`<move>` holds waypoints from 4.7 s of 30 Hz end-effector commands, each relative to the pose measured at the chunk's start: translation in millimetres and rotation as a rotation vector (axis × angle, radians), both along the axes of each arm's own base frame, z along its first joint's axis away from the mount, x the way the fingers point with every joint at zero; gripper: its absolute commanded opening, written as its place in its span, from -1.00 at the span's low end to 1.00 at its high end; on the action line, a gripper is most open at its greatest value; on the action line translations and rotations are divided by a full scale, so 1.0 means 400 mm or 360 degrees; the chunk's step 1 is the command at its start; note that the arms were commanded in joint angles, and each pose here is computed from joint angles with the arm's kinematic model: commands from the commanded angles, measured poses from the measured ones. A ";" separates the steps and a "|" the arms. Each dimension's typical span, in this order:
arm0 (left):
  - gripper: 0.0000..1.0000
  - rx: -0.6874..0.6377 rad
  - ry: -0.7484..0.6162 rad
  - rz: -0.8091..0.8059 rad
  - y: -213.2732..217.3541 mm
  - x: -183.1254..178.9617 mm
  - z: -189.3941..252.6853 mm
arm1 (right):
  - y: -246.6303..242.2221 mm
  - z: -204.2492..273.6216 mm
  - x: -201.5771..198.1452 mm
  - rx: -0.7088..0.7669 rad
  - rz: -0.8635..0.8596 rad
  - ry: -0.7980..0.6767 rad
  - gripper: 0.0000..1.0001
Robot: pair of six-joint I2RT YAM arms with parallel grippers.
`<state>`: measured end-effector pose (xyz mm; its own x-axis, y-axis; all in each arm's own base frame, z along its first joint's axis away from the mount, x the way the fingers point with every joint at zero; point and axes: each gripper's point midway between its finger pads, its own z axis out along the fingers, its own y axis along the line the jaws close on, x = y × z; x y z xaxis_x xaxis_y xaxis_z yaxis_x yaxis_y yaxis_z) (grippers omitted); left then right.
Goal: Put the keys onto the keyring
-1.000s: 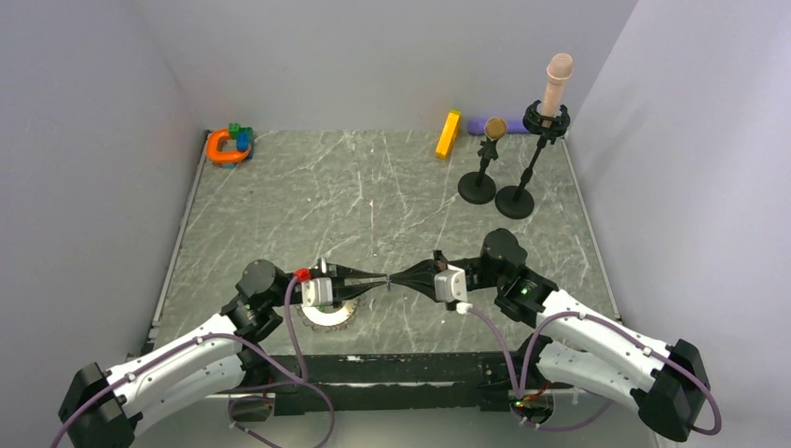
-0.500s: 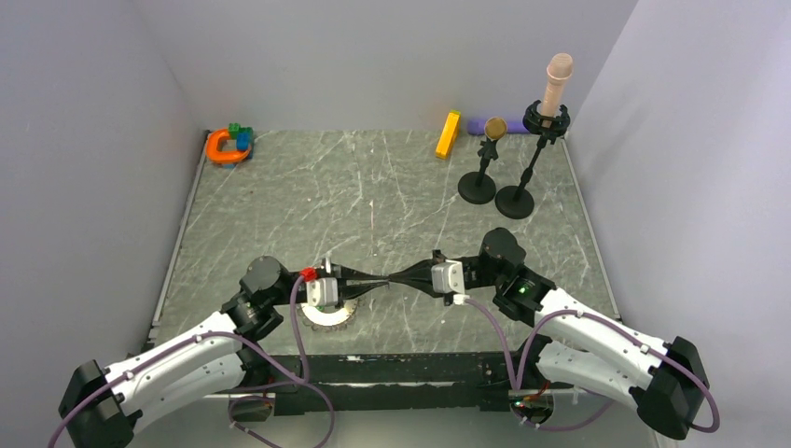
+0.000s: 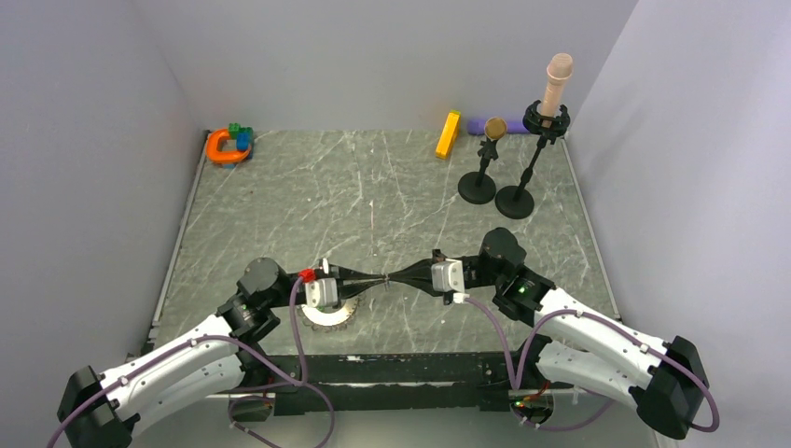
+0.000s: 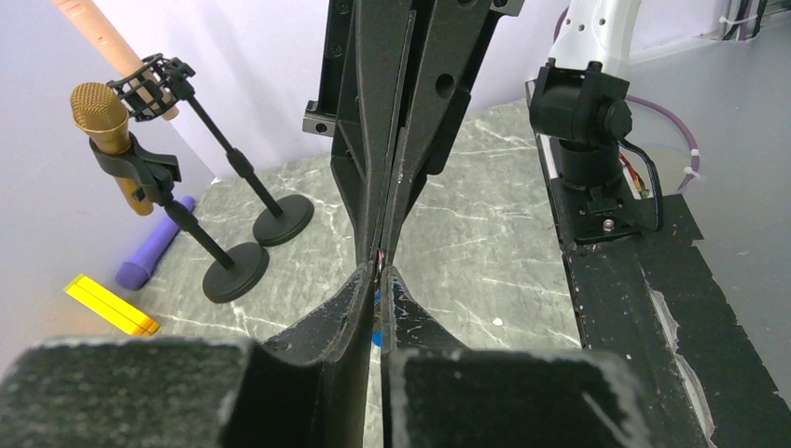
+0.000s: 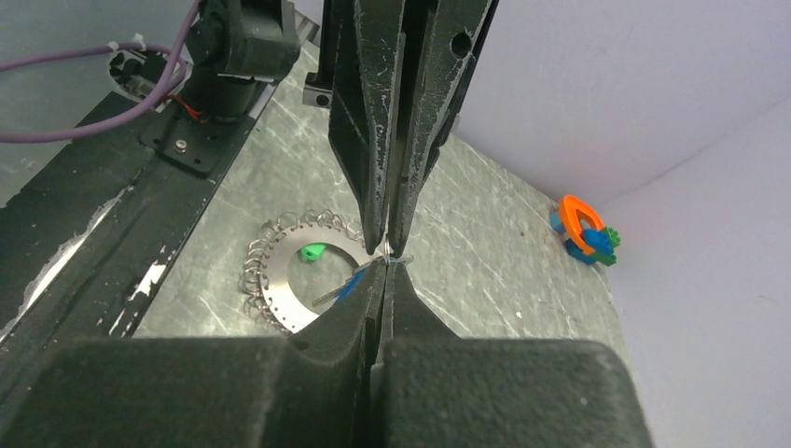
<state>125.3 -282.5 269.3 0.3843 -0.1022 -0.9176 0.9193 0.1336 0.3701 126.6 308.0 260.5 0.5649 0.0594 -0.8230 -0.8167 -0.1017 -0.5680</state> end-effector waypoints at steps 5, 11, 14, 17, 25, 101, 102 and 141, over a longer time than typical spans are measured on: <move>-1.00 -0.0002 -0.0046 0.0013 -0.007 0.009 0.038 | 0.007 0.071 -0.009 0.0103 0.0038 -0.0054 -1.00; -1.00 0.0103 0.0075 0.0114 0.001 0.035 0.034 | 0.005 0.060 -0.004 0.0049 0.0010 0.0014 -0.44; -1.00 0.0207 0.0144 0.0149 0.007 0.042 0.012 | 0.002 0.060 0.004 0.0022 -0.0031 0.0041 -0.38; -1.00 0.0304 0.0191 0.0178 0.011 0.050 -0.004 | 0.001 0.059 0.007 -0.0002 -0.0047 0.0062 -0.39; -1.00 0.0498 0.0210 0.0241 0.021 0.060 -0.013 | 0.007 0.042 0.023 -0.0046 -0.0083 0.0103 -0.47; -1.00 0.0442 0.0227 0.0248 0.000 0.063 -0.005 | 0.027 -0.006 0.018 -0.0108 -0.0039 0.0299 -1.00; -0.89 0.0437 0.0233 0.0261 0.001 0.065 -0.004 | 0.026 -0.006 0.019 -0.0108 -0.0042 0.0294 -1.00; 0.47 0.0033 0.0434 0.0710 0.154 0.107 -0.042 | -0.226 -0.438 0.192 -0.0838 -0.0507 0.0374 -1.00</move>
